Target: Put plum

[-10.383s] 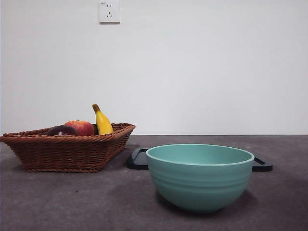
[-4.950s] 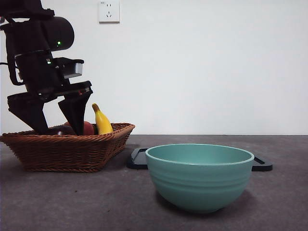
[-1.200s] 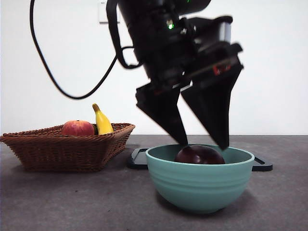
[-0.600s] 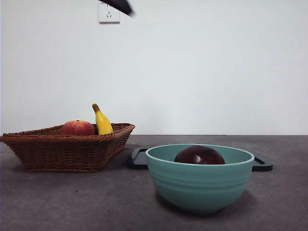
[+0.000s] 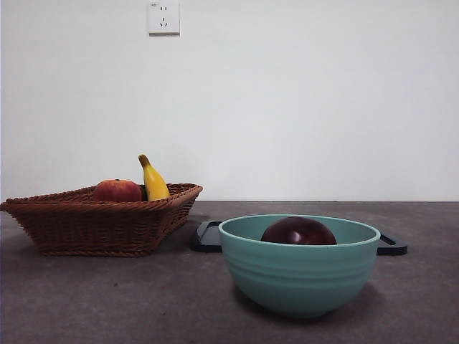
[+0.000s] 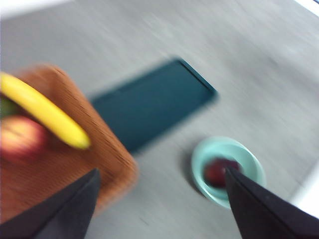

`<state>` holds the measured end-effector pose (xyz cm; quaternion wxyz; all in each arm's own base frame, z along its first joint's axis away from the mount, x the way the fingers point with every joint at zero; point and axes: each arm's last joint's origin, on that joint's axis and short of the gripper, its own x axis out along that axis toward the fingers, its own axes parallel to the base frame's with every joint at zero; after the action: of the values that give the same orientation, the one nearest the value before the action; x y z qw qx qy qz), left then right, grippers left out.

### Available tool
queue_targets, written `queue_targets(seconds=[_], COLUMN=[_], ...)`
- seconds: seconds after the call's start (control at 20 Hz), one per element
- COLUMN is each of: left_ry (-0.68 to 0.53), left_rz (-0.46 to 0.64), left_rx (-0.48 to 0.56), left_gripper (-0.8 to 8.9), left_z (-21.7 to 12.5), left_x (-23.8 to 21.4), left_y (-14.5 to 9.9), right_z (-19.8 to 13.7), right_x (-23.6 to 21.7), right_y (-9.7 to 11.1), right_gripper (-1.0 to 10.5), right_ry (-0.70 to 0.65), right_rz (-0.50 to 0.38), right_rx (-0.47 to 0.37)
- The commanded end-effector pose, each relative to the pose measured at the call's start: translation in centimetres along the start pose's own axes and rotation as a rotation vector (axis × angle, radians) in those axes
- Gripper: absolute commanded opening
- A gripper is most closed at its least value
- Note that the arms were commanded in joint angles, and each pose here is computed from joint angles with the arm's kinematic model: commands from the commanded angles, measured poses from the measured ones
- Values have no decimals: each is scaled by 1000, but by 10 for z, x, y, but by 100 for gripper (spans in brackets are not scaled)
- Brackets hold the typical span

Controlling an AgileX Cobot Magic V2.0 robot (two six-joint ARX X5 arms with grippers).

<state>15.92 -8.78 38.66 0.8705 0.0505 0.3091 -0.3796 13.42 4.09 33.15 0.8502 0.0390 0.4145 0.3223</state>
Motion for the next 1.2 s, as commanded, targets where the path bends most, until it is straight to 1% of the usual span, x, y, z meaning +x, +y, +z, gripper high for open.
queue_targets(seconds=[0.05, 0.2, 0.3, 0.4, 0.65, 0.85, 1.05, 1.2], left_ry=[52, 135, 189, 220, 217, 215, 193, 190], left_rz=[-96, -236, -282, -288, -289, -289, -288, -287], left_rx=[-22, -67, -100, -112, -106, -105, -94, -92], left_gripper=[404, 403, 402, 402, 402, 402, 402, 402], left_z=[-21, -51, -66, -75, -75, -75, -73, -73], left_x=[12, 29, 40, 45, 46, 46, 47, 47], left_y=[-1, -1, 0, 1, 1, 1, 2, 2], right_z=[5, 5, 5, 4, 4, 6, 10, 7], right_x=[-2, -2, -2, -2, -2, 3, 31, 65], right_y=[2, 2, 2, 2, 2, -1, -3, -6], right_gripper=[410, 410, 409, 410, 410, 409, 409, 409], right_ry=[-13, -13, -13, -12, -10, 8, 83, 108], right_rz=[4, 4, 4, 4, 5, 7, 39, 44], right_rx=[-2, -2, -2, -1, 1, 49, 81, 91])
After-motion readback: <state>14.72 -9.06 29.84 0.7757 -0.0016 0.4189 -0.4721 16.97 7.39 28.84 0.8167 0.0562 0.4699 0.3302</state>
